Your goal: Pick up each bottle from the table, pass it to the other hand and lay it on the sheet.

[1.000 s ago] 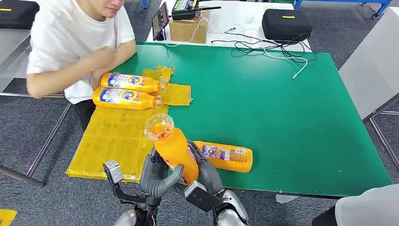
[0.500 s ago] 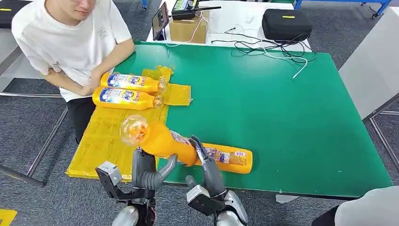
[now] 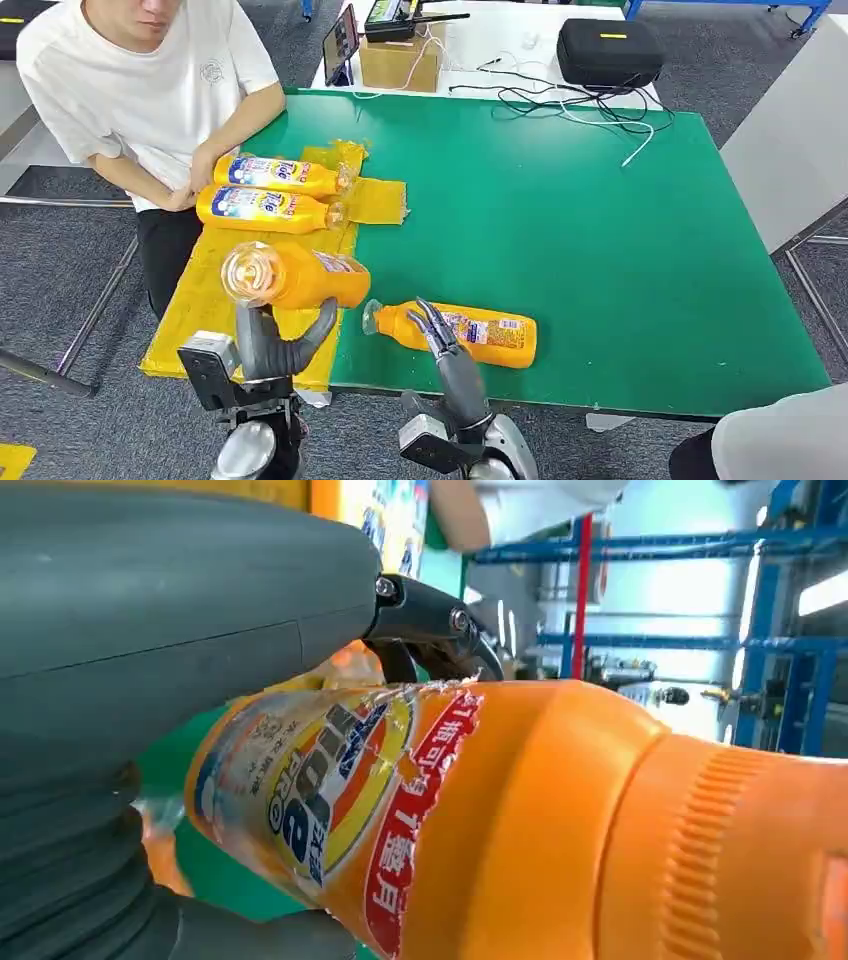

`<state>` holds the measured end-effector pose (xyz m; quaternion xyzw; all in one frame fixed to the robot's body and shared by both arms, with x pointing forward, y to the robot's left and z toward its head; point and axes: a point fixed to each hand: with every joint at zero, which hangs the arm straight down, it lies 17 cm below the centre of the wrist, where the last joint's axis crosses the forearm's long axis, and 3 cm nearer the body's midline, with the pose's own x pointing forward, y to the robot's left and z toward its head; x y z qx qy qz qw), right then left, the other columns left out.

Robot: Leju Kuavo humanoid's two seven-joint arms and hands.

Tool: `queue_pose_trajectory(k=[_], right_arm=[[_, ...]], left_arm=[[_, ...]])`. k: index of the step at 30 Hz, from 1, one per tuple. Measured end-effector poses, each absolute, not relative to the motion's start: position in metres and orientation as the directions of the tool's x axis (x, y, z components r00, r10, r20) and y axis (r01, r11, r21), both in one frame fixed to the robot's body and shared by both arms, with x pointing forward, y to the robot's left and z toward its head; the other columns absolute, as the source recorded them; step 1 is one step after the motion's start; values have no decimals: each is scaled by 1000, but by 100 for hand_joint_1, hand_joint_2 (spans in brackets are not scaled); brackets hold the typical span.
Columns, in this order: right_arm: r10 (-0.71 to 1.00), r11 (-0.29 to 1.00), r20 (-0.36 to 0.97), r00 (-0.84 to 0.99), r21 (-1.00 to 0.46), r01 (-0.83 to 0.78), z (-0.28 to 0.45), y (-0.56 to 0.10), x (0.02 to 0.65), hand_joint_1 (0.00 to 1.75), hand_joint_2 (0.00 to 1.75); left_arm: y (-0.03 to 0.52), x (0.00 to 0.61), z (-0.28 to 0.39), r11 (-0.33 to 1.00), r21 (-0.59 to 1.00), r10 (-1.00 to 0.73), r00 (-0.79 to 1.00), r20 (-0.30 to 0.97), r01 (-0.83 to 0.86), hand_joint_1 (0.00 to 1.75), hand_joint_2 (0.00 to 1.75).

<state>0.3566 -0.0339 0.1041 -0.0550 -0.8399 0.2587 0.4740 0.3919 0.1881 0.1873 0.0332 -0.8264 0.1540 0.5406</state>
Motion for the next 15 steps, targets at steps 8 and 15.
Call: queue_pose_trajectory(k=[8,15], right_arm=[[328,859,795,-511,-476,-189,91,-33,354,0,0],[328,860,801,-500,-472,-193,88,-32,354,0,0]], left_arm=[[224,399,195,923,-164,-4,-435,900,-347,175,175],[238,403,201,910,-143,-52,-449,892,-390,175,175]])
